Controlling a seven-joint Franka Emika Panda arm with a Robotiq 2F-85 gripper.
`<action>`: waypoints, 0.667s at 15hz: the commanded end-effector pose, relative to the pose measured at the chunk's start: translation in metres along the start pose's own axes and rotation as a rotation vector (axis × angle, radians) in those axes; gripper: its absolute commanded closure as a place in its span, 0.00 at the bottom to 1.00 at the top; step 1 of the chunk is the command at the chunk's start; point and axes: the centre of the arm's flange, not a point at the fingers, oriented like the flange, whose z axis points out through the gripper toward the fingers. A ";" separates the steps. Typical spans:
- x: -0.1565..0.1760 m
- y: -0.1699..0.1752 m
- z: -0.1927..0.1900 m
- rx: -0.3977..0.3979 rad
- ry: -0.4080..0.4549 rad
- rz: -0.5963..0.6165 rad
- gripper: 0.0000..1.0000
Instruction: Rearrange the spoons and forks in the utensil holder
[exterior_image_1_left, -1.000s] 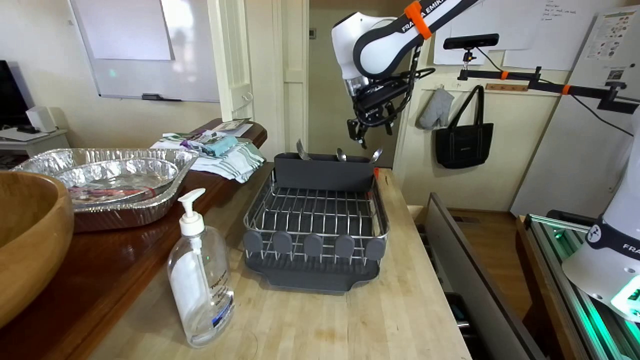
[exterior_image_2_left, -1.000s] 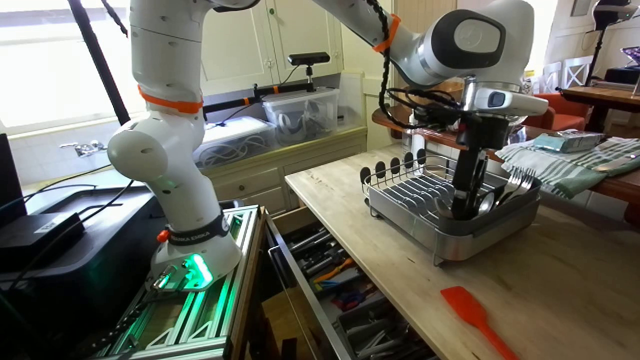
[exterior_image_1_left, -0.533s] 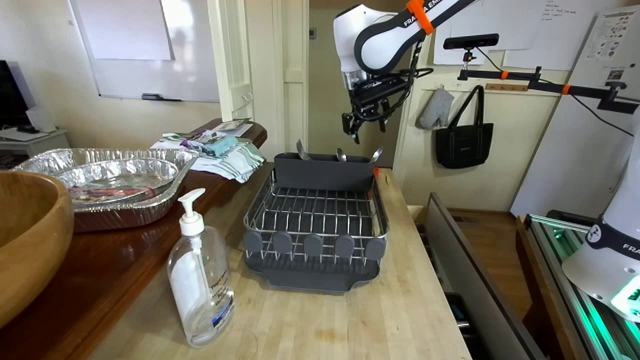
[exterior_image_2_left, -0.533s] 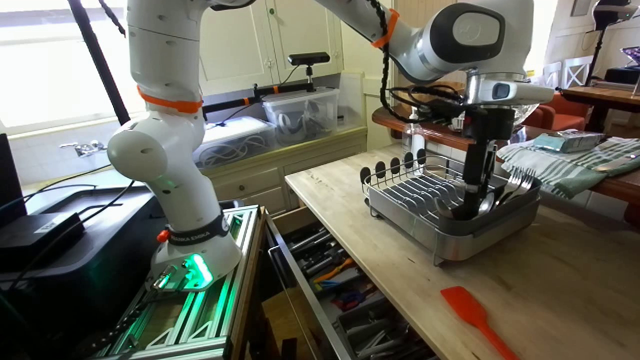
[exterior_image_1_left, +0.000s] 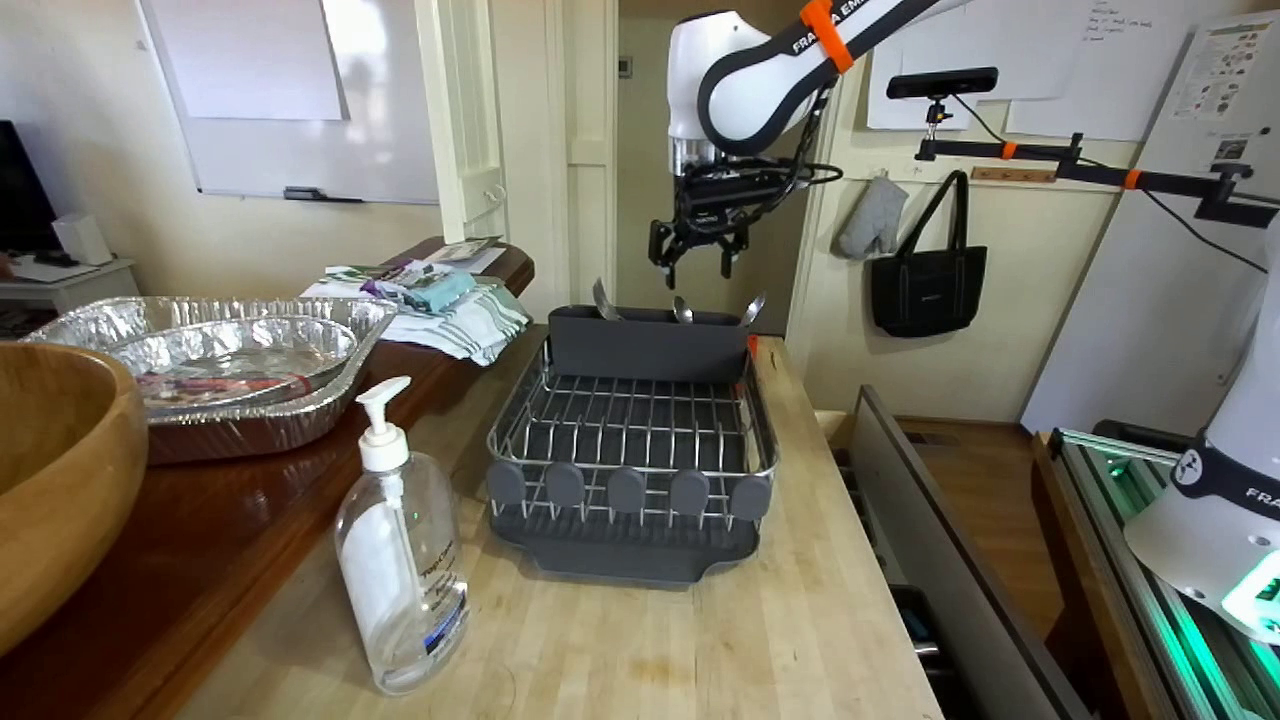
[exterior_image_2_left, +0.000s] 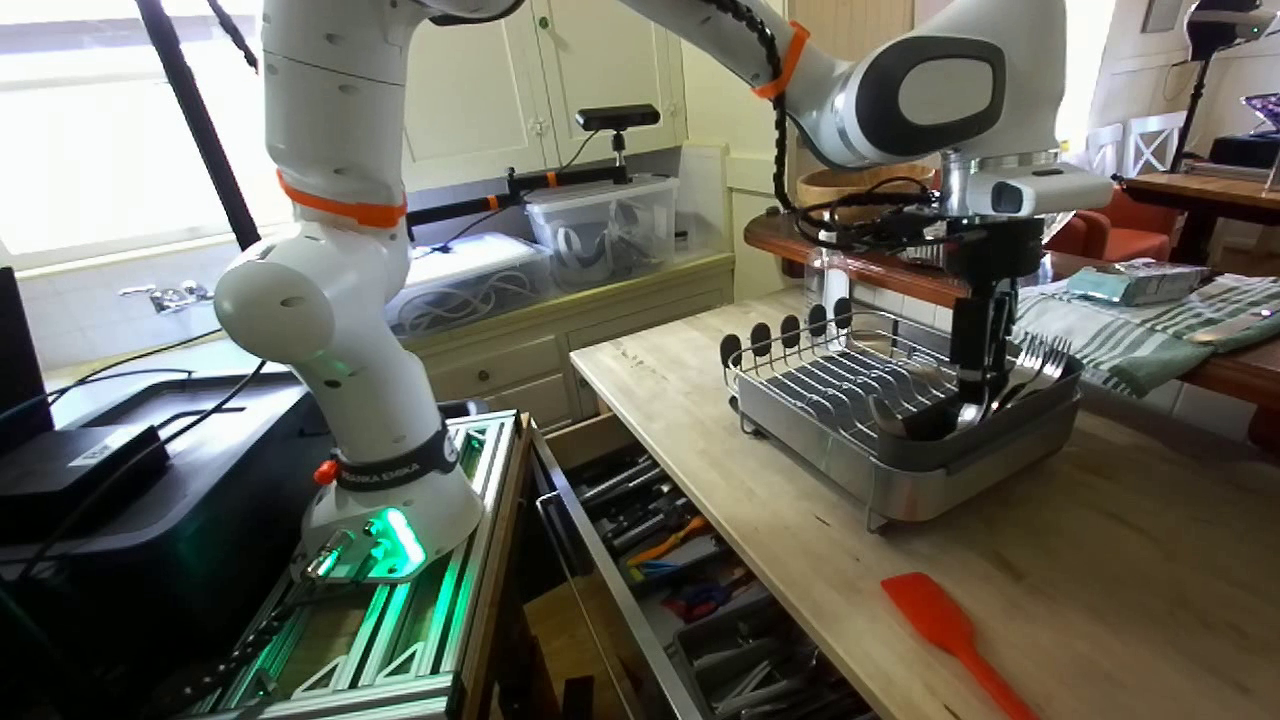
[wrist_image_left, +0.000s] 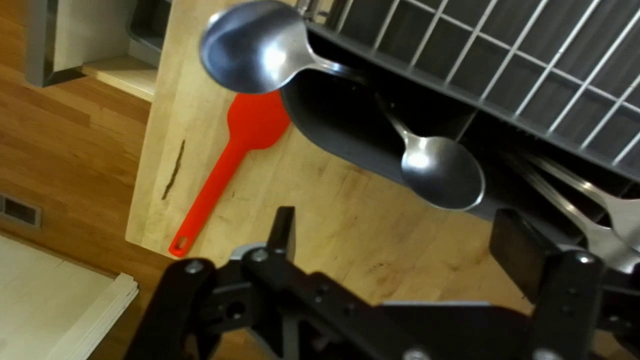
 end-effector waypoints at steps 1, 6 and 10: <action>0.001 -0.012 0.017 0.082 0.009 0.029 0.00; 0.004 -0.022 0.033 0.085 0.014 0.034 0.00; 0.003 -0.022 0.041 0.054 0.000 0.014 0.00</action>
